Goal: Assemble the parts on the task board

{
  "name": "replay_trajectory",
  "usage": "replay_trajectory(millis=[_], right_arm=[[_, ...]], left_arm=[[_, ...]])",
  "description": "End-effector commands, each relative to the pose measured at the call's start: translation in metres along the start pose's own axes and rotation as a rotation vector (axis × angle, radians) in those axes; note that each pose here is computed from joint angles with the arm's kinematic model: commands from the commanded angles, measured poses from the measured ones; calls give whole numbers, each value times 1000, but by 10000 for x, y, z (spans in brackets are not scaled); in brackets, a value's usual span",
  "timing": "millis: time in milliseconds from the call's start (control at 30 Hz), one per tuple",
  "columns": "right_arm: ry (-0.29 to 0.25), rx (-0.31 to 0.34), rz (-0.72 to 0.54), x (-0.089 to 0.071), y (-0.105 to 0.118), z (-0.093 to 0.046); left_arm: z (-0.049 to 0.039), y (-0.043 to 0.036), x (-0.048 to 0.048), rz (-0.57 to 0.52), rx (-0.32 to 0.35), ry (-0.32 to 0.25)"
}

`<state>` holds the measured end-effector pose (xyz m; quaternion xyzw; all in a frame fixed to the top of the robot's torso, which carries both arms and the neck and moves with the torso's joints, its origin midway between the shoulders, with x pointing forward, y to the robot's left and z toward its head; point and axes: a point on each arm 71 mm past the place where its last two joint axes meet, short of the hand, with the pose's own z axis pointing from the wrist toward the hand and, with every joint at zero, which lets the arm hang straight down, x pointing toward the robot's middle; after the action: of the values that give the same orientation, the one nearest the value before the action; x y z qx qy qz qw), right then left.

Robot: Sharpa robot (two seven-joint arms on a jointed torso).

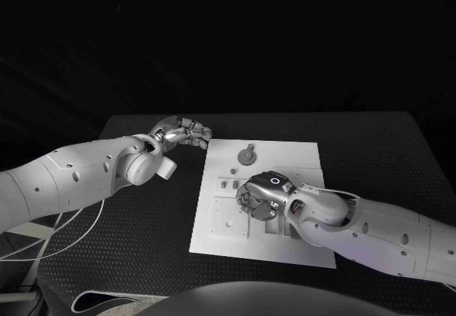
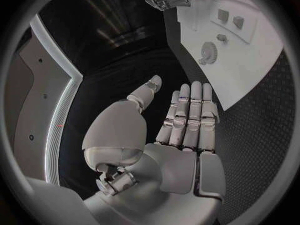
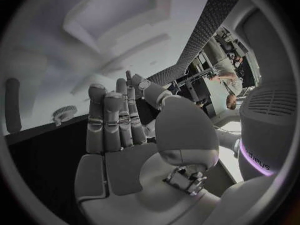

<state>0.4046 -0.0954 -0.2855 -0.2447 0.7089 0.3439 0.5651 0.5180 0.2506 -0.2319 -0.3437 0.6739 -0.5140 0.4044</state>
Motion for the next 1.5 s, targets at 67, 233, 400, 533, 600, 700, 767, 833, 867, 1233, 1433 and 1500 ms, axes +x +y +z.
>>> replay_trajectory(millis=[67,233,400,533,600,700,767,833,867,1233,1433,1500], right_arm=[[14,-18,-8,33,30,-2],[13,-22,-5,35,48,0],[18,-20,-6,39,42,-4],[21,-20,-6,44,43,1],[21,-21,-7,45,44,3],[28,-17,-12,54,36,9],[31,-17,-12,60,36,12],[35,-17,-12,67,37,11],[36,-18,-12,69,38,11],[55,-18,-15,107,41,9],[63,-16,-19,117,46,15],[66,-16,-20,121,49,19]], left_arm=[[4,-18,5,-6,9,1],[5,-19,6,-6,9,2],[4,-18,4,-7,8,2],[2,-17,0,-6,8,1],[3,-18,2,-6,8,2],[3,-19,5,-7,8,3],[3,-19,6,-7,8,3],[4,-19,6,-7,8,3],[4,-19,5,-7,7,3],[3,-19,5,-7,7,4],[4,-21,7,-7,7,5],[5,-22,8,-7,7,5]])
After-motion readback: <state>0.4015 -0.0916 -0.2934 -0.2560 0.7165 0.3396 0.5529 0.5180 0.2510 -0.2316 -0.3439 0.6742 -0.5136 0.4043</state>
